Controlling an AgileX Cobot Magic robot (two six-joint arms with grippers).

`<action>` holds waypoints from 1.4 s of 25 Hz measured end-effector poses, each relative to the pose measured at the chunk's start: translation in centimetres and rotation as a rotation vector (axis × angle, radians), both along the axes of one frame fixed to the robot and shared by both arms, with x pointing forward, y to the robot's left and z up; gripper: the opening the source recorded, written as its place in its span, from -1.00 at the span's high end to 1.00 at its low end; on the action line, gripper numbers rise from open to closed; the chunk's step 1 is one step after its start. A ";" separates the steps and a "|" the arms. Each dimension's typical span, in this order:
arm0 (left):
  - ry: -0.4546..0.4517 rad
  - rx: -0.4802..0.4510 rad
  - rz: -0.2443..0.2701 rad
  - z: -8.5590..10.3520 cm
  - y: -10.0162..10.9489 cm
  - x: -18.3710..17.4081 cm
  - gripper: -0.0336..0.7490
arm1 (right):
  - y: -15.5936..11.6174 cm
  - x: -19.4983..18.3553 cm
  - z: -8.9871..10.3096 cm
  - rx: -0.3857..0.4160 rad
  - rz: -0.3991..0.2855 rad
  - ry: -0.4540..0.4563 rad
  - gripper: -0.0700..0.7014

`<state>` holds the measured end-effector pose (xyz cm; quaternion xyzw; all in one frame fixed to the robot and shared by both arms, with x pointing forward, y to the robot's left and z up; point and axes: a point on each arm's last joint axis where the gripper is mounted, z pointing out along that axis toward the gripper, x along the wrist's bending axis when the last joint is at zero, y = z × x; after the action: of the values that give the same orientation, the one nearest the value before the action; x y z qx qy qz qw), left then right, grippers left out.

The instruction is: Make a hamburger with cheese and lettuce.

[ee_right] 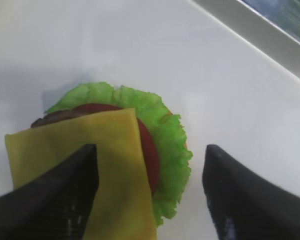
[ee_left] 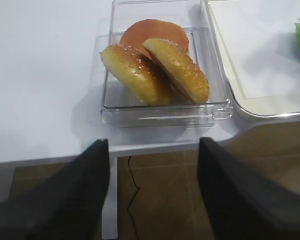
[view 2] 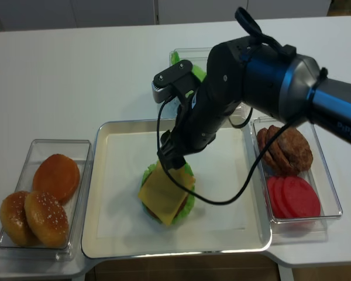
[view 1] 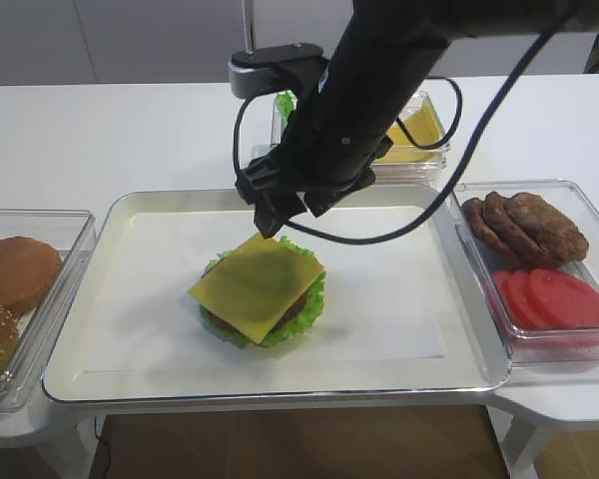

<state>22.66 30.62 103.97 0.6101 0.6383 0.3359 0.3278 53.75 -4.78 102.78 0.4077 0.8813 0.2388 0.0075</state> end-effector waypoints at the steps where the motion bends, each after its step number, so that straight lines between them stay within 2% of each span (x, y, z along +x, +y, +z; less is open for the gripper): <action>1: 0.000 0.000 0.000 0.0 0.0 0.0 -0.14 | -0.2 0.1 0.6 -0.001 -0.009 -0.002 -0.48; 3: 0.000 0.000 0.000 0.0 0.0 0.0 -0.14 | -1.1 0.6 1.5 -0.003 -0.039 0.014 -0.44; 7: 0.000 0.000 0.000 0.0 0.0 0.0 -0.14 | -4.4 2.2 2.4 -0.020 -0.141 0.054 -0.42; 12: 0.000 0.000 0.000 0.0 0.0 0.0 -0.14 | -10.7 3.8 4.6 -0.038 -0.348 0.042 -0.42; 16: 0.000 0.000 0.000 0.0 0.0 0.0 -0.14 | -16.2 4.1 5.6 -0.125 -0.507 0.063 -0.42; 19: 0.000 0.000 0.000 0.0 0.0 0.0 -0.14 | -18.9 3.7 6.4 -0.165 -0.598 0.073 -0.39; 23: 0.000 0.000 0.000 0.0 0.0 0.0 -0.14 | -20.2 2.0 7.3 -0.194 -0.632 0.062 -0.35; 27: 0.000 0.000 0.000 0.0 0.0 0.0 -0.14 | -20.7 -0.7 6.8 -0.216 -0.631 0.104 -0.34; 30: 0.000 0.000 0.000 0.0 0.0 0.0 -0.14 | -21.1 -3.5 6.6 -0.224 -0.631 0.121 -0.34; 35: 0.000 0.000 0.000 0.0 0.0 0.0 -0.14 | -21.9 -9.2 6.7 -0.206 -0.646 0.097 -0.33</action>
<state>22.66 30.62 103.97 0.6101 0.6383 0.3359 0.3278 44.56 -26.67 109.51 0.6737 0.7255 0.1142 0.0821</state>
